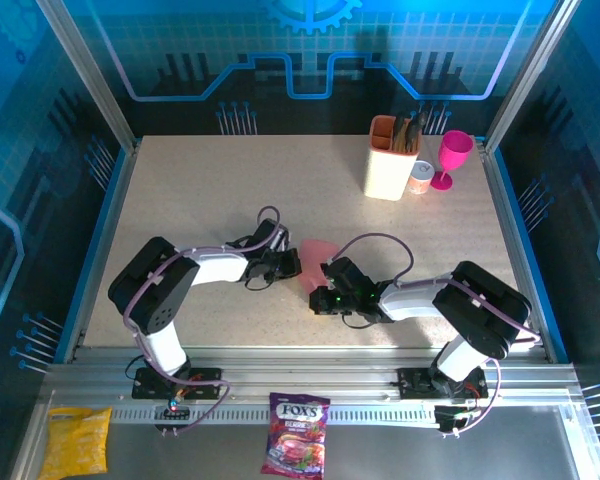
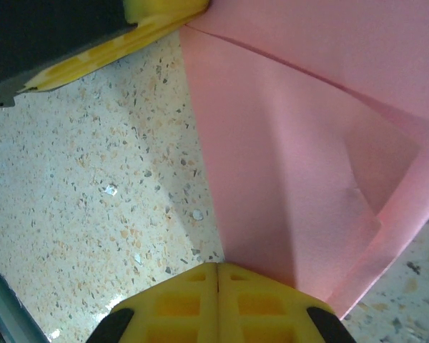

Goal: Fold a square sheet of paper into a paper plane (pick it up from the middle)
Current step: Third fold the triangle at the center of the table.

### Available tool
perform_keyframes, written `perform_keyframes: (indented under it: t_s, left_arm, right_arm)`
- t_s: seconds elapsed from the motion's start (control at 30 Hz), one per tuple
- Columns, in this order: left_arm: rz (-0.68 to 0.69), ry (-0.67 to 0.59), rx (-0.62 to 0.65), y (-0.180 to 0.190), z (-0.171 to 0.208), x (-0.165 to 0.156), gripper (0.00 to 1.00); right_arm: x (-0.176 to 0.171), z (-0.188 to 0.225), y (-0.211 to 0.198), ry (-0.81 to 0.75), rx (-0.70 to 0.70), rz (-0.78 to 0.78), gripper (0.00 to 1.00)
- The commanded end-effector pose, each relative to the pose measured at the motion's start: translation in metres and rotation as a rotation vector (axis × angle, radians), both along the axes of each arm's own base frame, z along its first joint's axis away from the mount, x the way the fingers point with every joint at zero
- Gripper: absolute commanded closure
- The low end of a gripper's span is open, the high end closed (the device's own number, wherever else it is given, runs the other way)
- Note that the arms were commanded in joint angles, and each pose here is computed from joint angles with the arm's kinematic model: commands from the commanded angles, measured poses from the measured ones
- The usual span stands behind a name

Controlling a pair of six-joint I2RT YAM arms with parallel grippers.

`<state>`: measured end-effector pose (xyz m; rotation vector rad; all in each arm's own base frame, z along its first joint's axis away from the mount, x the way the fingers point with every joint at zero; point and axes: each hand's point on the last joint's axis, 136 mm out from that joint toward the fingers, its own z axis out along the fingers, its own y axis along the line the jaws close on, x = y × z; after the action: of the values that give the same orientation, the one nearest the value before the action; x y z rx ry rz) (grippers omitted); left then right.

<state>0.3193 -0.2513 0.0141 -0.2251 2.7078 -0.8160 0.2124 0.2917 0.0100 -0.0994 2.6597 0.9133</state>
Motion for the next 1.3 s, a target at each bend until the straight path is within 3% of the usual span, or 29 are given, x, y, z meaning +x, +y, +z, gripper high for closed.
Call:
perform_keyframes:
  t_s: [0.0,0.13,0.27,0.57,0.83,0.93,1.27]
  left_arm:
    - [0.096,0.008,0.110,0.039,-0.021,0.024,1.00]
    - [0.127,-0.008,0.112,0.053,-0.012,0.036,1.00]
    - [0.082,-0.060,0.095,0.048,0.016,0.028,1.00]
    - [-0.111,-0.141,-0.012,-0.013,0.055,-0.019,0.96]
    - [-0.186,-0.062,0.011,-0.037,0.015,-0.014,0.96]
    - [-0.188,-0.037,0.068,-0.033,-0.003,-0.011,1.00]
    - [-0.128,0.004,0.177,-0.011,-0.031,-0.012,1.00]
  right_arm:
    - [-0.058,-0.067,-0.065,0.234,-0.289,-0.009,1.00]
    - [-0.057,-0.065,-0.063,0.226,-0.283,0.002,1.00]
    - [-0.057,-0.062,-0.057,0.220,-0.267,0.043,1.00]
    - [-0.053,-0.055,-0.044,0.195,-0.235,0.138,1.00]
    - [-0.050,-0.051,-0.037,0.189,-0.210,0.173,1.00]
    - [-0.051,-0.046,-0.037,0.188,-0.199,0.185,1.00]
    - [-0.065,-0.007,-0.066,0.177,-0.196,0.161,1.00]
